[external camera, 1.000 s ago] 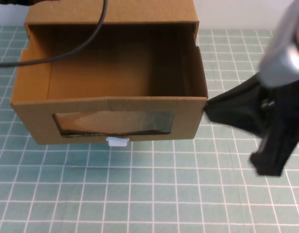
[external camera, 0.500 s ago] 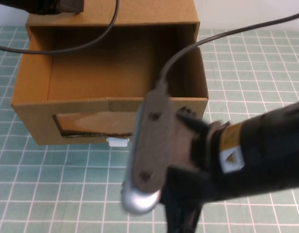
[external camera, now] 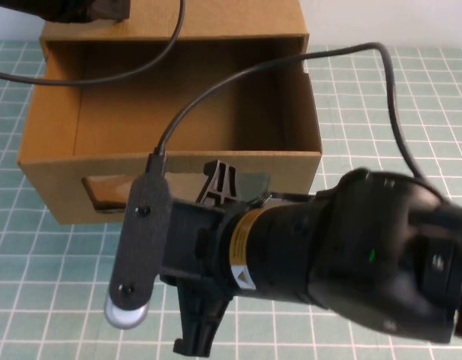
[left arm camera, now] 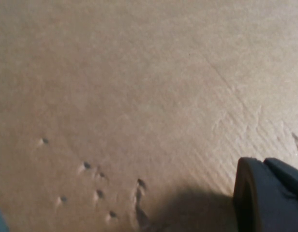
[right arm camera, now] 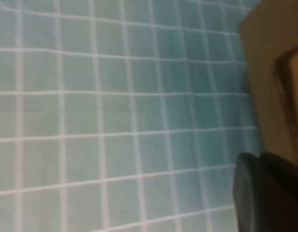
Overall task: Close the shoe box
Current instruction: Close the shoe box with your right arm
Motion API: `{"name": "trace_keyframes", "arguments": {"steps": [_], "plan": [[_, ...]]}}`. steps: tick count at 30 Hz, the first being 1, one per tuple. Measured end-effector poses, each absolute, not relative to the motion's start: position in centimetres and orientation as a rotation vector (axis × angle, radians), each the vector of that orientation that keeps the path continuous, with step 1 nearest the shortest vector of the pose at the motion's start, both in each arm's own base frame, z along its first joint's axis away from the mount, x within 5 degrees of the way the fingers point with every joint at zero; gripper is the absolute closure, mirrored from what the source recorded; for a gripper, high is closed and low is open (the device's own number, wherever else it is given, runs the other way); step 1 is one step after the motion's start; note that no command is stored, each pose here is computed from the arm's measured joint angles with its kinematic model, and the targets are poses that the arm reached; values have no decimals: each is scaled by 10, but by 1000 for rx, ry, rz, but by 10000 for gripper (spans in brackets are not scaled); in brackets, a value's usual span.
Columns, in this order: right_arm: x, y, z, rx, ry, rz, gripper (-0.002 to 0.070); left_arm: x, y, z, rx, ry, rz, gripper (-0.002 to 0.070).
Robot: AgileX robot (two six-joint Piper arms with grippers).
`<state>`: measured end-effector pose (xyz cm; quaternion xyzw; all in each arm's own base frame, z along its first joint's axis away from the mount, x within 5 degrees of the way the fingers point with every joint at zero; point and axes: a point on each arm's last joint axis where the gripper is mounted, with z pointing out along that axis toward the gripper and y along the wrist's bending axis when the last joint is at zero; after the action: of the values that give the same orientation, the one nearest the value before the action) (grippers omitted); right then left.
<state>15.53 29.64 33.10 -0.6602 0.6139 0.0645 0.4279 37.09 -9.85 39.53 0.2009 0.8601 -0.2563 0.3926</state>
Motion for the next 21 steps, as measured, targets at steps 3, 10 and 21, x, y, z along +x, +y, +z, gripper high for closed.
{"name": "trace_keyframes", "arguments": {"steps": [3,10,21], "plan": [[152,299,332,-1600,1501,50,690,371,-99,395,511,2184,-651,680],[133,302,305,-1530,1411,-60,690,371,-99,396,516,2184,-651,680],[141,317,254,-1590,1357,-229,690,370,-99,396,517,2186,-652,680]]}}
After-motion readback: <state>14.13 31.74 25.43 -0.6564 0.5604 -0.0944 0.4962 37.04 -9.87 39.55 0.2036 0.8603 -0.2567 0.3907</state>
